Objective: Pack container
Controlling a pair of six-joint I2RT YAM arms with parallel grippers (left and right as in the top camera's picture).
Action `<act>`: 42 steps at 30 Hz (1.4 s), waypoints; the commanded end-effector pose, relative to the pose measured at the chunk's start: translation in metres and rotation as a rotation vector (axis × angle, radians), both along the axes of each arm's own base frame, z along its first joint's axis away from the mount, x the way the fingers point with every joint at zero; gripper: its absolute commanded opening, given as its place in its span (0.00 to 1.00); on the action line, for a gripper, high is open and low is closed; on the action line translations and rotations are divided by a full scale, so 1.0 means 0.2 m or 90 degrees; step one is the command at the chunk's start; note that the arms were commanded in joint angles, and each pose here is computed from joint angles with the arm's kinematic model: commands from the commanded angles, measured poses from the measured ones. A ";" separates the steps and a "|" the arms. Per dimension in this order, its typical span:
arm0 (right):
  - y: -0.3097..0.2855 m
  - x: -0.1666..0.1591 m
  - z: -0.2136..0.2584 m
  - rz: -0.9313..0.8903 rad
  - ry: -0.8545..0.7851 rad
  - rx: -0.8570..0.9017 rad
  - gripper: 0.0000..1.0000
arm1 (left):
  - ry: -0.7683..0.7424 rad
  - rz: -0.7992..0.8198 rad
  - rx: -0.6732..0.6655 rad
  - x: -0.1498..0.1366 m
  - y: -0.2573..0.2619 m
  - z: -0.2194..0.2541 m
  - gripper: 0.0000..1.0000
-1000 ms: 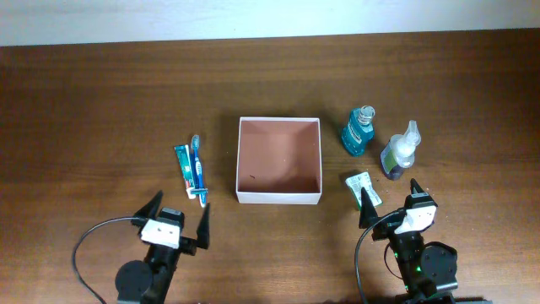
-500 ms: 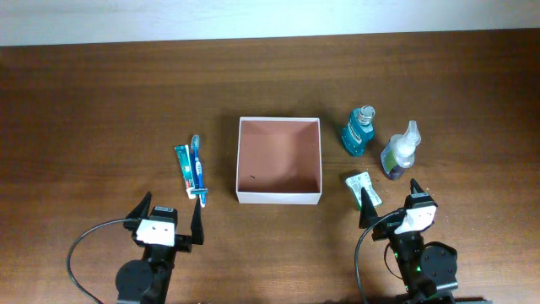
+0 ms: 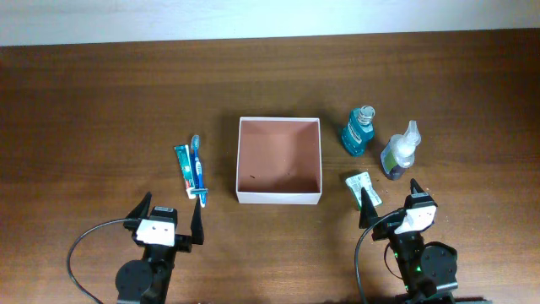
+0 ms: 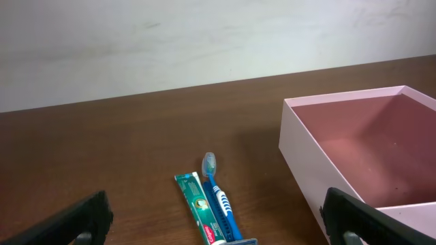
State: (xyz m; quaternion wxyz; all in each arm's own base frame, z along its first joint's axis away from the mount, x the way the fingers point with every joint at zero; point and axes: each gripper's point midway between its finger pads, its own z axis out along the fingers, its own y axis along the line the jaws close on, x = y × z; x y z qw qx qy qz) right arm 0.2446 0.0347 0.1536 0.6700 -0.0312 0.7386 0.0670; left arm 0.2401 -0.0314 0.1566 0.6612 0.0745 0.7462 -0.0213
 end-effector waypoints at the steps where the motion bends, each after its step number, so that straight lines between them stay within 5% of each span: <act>1: 0.00 0.00 -0.01 -0.002 0.005 0.006 0.98 | -0.002 0.008 0.011 0.00 0.01 -0.01 1.00; 28: 0.00 0.00 -0.01 -0.003 0.005 0.006 0.98 | -0.023 0.005 0.007 0.01 0.01 0.03 0.99; 34: 0.00 0.00 -0.01 -0.003 0.005 0.006 0.98 | -0.015 -0.258 -0.026 -0.11 -0.33 0.03 0.99; 42: 0.00 0.00 -0.01 -0.002 0.005 0.006 0.98 | -0.089 -0.313 -0.023 -0.14 -0.39 0.16 0.99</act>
